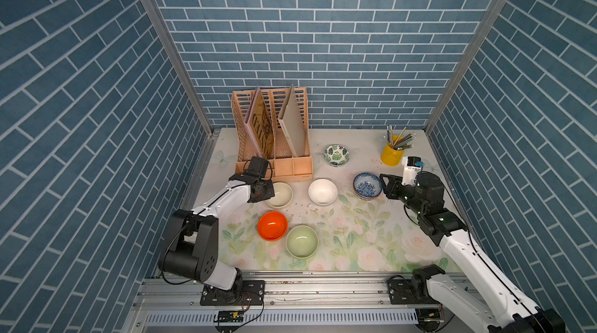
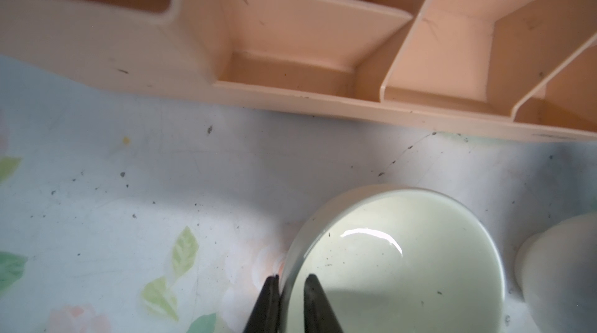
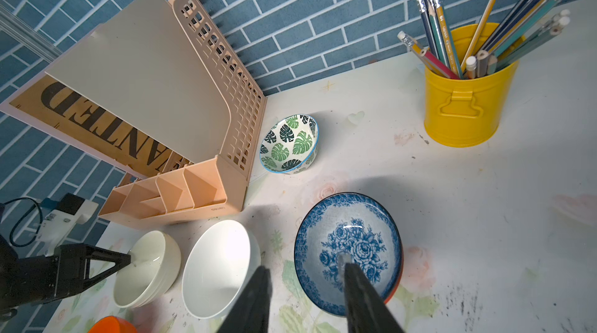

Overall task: Stack the bowls
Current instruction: Pick up the bowl from the center of the board.

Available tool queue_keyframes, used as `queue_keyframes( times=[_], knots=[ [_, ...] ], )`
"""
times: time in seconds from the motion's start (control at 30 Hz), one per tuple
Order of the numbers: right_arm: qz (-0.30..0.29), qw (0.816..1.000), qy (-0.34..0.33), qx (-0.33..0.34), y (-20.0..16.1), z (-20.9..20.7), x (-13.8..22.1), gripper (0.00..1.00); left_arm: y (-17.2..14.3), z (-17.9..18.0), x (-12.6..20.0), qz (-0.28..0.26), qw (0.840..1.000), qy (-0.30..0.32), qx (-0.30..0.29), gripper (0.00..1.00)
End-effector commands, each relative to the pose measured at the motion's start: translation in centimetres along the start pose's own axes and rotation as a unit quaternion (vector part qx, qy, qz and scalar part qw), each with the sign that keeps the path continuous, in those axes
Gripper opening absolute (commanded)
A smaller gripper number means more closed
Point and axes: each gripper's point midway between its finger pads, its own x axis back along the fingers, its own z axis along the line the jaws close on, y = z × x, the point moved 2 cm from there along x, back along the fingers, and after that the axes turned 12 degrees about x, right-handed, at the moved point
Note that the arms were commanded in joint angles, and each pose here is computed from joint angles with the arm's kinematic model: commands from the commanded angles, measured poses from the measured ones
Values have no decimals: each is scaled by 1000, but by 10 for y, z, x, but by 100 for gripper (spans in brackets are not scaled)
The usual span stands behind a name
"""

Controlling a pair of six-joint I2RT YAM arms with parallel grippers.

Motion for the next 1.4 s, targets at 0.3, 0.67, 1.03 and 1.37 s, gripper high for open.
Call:
queue_keyframes(
  times=[0.3, 0.67, 1.03, 1.37],
  knots=[
    [-1, 1000, 3, -9, 0, 1, 1, 42, -12, 8, -5, 36, 998, 38, -24, 20],
    [0, 1000, 6, -9, -1, 1, 1, 42, -7, 1, 3, 31, 998, 36, -30, 8],
    [3, 1000, 5, -10, -2, 1, 0, 42, 3, -29, 21, 44, 998, -18, -38, 0],
    [7, 1000, 0, -11, -6, -1, -2, 42, 7, -91, 49, 54, 994, -79, -55, 0]
  ],
)
